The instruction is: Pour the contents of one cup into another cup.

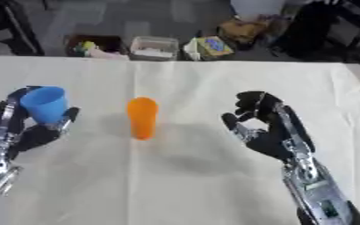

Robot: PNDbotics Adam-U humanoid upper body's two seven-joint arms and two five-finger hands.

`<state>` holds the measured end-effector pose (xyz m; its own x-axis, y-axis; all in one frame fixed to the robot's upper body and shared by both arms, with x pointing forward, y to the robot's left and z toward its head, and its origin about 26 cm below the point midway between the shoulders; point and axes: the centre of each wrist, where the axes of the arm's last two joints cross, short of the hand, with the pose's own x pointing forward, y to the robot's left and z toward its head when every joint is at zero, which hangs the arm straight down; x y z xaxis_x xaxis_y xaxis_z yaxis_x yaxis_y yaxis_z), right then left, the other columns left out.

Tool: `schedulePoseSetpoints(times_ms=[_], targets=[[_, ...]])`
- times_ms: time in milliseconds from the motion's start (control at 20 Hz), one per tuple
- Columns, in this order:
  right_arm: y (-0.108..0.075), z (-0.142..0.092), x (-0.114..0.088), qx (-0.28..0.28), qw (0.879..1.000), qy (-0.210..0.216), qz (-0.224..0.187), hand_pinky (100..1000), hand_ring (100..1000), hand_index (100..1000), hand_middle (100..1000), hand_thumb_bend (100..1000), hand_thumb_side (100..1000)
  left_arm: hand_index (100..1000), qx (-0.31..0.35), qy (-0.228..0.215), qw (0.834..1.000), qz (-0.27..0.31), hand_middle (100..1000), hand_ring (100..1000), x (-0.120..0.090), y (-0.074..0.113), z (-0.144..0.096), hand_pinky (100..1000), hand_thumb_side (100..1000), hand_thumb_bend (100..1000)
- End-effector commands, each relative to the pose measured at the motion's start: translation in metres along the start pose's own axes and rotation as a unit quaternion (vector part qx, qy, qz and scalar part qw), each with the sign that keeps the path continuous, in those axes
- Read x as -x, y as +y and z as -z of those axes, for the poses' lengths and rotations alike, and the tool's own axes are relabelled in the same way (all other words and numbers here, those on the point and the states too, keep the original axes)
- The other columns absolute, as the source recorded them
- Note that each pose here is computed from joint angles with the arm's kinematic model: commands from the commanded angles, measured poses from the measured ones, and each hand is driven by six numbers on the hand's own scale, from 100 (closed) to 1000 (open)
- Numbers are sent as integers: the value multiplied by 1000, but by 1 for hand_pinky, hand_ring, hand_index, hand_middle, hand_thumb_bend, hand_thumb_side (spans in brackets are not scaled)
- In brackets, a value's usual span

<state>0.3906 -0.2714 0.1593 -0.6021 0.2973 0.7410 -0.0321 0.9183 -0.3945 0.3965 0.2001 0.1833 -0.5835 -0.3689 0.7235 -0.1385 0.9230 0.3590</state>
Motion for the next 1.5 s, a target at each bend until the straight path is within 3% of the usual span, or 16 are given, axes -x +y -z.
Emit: schedulePoseSetpoints(times_ms=[50, 400, 550, 750, 1500], targets=[[-14, 6, 4, -13, 999, 7, -40, 545, 602, 735, 591, 533, 361, 436, 19, -44, 999, -1, 208, 100, -27, 1, -1, 492, 100, 254], [-17, 17, 22, -43, 994, 25, -93, 574, 710, 762, 721, 618, 327, 439, 84, -82, 992, -41, 210, 100, -75, -16, -16, 499, 100, 255], [-15, 26, 30, -58, 993, 27, -102, 585, 726, 771, 735, 631, 332, 441, 107, -90, 988, -59, 212, 100, -108, -16, -26, 502, 100, 255], [-4, 41, 35, -84, 991, 24, -105, 595, 731, 778, 738, 644, 341, 441, 132, -97, 983, -77, 211, 101, -132, -18, -33, 503, 100, 254], [35, 60, 43, -141, 986, 16, -84, 602, 744, 801, 760, 706, 346, 441, 177, -107, 969, -132, 212, 104, -150, -40, -35, 505, 100, 244]])
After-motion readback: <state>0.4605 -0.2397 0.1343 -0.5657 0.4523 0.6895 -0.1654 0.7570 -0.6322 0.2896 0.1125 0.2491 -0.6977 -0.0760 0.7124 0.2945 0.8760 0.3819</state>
